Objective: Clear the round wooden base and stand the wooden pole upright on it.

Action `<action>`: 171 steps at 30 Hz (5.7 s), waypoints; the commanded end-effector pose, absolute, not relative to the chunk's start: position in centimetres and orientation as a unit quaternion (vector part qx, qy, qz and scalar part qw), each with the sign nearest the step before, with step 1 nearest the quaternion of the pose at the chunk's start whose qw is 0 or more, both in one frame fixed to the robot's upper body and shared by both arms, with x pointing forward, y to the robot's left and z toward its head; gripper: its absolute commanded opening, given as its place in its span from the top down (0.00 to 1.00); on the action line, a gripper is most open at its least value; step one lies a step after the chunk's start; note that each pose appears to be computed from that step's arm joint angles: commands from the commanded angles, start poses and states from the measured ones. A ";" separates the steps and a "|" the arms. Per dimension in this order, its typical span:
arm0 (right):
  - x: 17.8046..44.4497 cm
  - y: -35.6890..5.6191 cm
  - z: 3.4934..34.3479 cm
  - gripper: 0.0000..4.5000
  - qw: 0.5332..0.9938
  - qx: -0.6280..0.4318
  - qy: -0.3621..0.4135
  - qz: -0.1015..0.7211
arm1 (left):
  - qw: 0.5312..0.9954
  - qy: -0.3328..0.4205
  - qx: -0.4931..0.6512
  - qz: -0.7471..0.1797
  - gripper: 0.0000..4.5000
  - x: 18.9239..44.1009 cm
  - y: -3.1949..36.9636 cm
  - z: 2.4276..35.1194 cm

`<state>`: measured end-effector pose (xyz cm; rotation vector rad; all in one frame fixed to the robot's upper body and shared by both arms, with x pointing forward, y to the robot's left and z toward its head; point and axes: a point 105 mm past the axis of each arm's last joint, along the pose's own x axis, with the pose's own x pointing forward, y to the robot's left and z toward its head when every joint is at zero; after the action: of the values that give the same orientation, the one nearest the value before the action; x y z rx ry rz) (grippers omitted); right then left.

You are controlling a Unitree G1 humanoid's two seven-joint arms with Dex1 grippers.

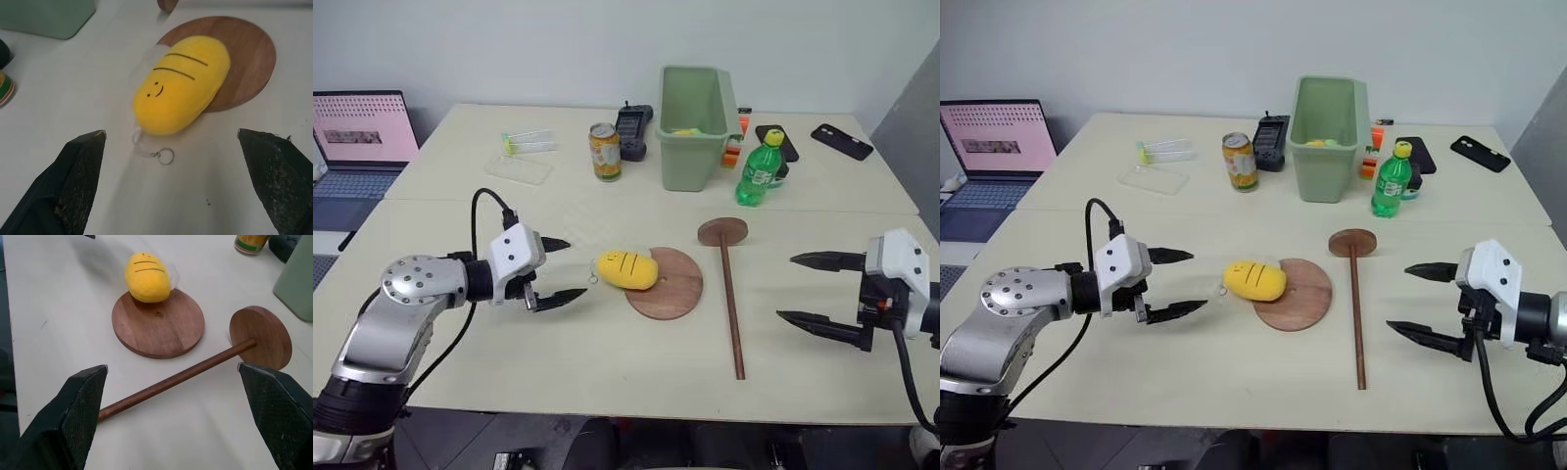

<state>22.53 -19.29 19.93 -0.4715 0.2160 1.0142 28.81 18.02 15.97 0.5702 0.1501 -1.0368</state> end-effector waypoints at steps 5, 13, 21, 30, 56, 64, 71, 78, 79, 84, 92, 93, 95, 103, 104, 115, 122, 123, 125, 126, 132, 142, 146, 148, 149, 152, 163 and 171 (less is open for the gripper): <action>22.6 -19.0 20.8 0.01 0.847 -0.224 0.082 0.475 | 0.830 0.033 0.276 -0.484 0.00 29.0 18.0 17.8; 22.6 -18.8 22.2 0.01 0.861 -0.190 0.057 0.467 | 0.807 0.007 0.270 -0.525 0.00 29.3 17.1 18.7; 21.5 -18.0 22.6 0.01 0.870 -0.163 0.058 0.461 | 0.746 -0.017 0.285 -0.602 0.00 29.6 13.2 17.7; 20.4 -16.3 22.3 0.01 0.868 -0.149 0.059 0.471 | 0.716 0.006 0.347 -0.606 0.00 32.8 11.2 13.9; 20.1 -13.9 20.0 0.00 0.828 -0.202 0.074 0.518 | 0.724 -0.063 0.353 -0.589 0.69 35.4 8.8 13.4; 21.3 -12.1 21.0 0.00 0.789 -0.216 0.045 0.574 | 0.819 -0.057 0.360 -0.444 0.93 37.1 17.4 17.0; 23.4 -9.4 21.4 0.00 0.769 -0.204 0.013 0.606 | 0.912 -0.023 0.346 -0.217 0.95 38.3 27.9 18.4; 24.7 -6.0 22.3 0.00 0.732 -0.200 -0.031 0.650 | 0.951 0.048 0.305 0.000 0.95 37.9 36.4 16.3; 24.7 -5.8 22.3 0.00 0.730 -0.201 -0.033 0.653 | 0.952 0.055 0.301 0.013 0.95 37.9 36.8 15.9; 24.8 -5.6 22.3 0.00 0.725 -0.201 -0.035 0.657 | 0.958 0.059 0.277 0.035 0.95 37.9 37.2 15.4; 24.6 -5.9 22.8 0.00 0.723 -0.202 -0.037 0.659 | 0.964 0.051 0.255 0.062 0.57 38.2 37.3 15.7; 24.5 -5.8 22.9 0.00 0.723 -0.202 -0.037 0.660 | 0.965 0.048 0.252 0.063 0.50 38.2 37.2 15.8; 24.5 -5.8 22.8 0.00 0.722 -0.203 -0.037 0.660 | 0.967 0.041 0.244 0.061 0.42 38.1 37.0 16.1; 24.6 -6.3 22.5 0.00 0.724 -0.213 -0.034 0.655 | 0.978 -0.033 0.198 0.046 0.07 36.5 35.5 19.2; 24.6 -6.3 22.5 0.00 0.724 -0.214 -0.035 0.655 | 0.979 -0.035 0.197 0.047 0.02 36.2 35.4 19.3; 25.5 -8.2 22.9 0.00 0.764 -0.195 -0.034 0.614 | 0.970 -0.076 0.163 -0.162 0.02 34.2 27.6 21.8; 26.7 -11.9 22.1 0.00 0.868 -0.136 0.031 0.476 | 0.866 0.017 0.189 -0.463 0.02 29.9 16.7 19.1; 27.0 -12.4 21.5 0.00 0.883 -0.130 0.056 0.448 | 0.840 0.030 0.193 -0.506 0.02 29.0 15.3 18.4; 27.6 -12.9 20.6 0.00 0.903 -0.116 0.093 0.403 | 0.808 0.042 0.195 -0.554 0.02 28.0 13.8 17.9; 27.8 -13.0 20.4 0.00 0.911 -0.104 0.105 0.386 | 0.798 0.043 0.197 -0.568 0.02 27.9 13.3 17.7; 30.7 -14.5 17.9 0.00 0.938 -0.104 0.223 0.243 | 0.753 0.025 0.238 -0.613 0.02 28.2 10.8 16.9; 34.1 -14.7 14.8 0.00 0.910 -0.012 0.356 0.211 | 0.721 -0.008 0.265 -0.640 0.02 28.3 8.7 15.2; 35.4 -14.5 14.0 0.08 0.880 0.009 0.424 0.213 | 0.710 -0.020 0.257 -0.655 0.00 27.9 7.9 14.7; 35.6 -14.5 13.8 0.16 0.872 0.011 0.442 0.212 | 0.709 -0.023 0.253 -0.658 0.00 27.8 7.7 14.7; 35.8 -14.4 13.8 0.21 0.867 0.015 0.451 0.212 | 0.706 -0.027 0.250 -0.662 0.00 27.7 7.4 14.7; 35.9 -14.1 13.8 0.37 0.857 0.018 0.467 0.217 | 0.700 -0.033 0.242 -0.671 0.00 27.3 6.9 14.7; 36.4 -13.4 14.4 0.94 0.849 0.032 0.480 0.220 | 0.696 -0.034 0.250 -0.672 0.00 27.1 6.4 14.8; 36.6 -12.2 18.4 0.94 0.880 0.032 0.399 0.255 | 0.712 -0.028 0.252 -0.655 0.00 27.5 7.7 15.7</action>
<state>36.42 -13.32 14.49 0.0721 0.9789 0.4539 27.59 7.19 14.10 0.5428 -0.0121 -1.4722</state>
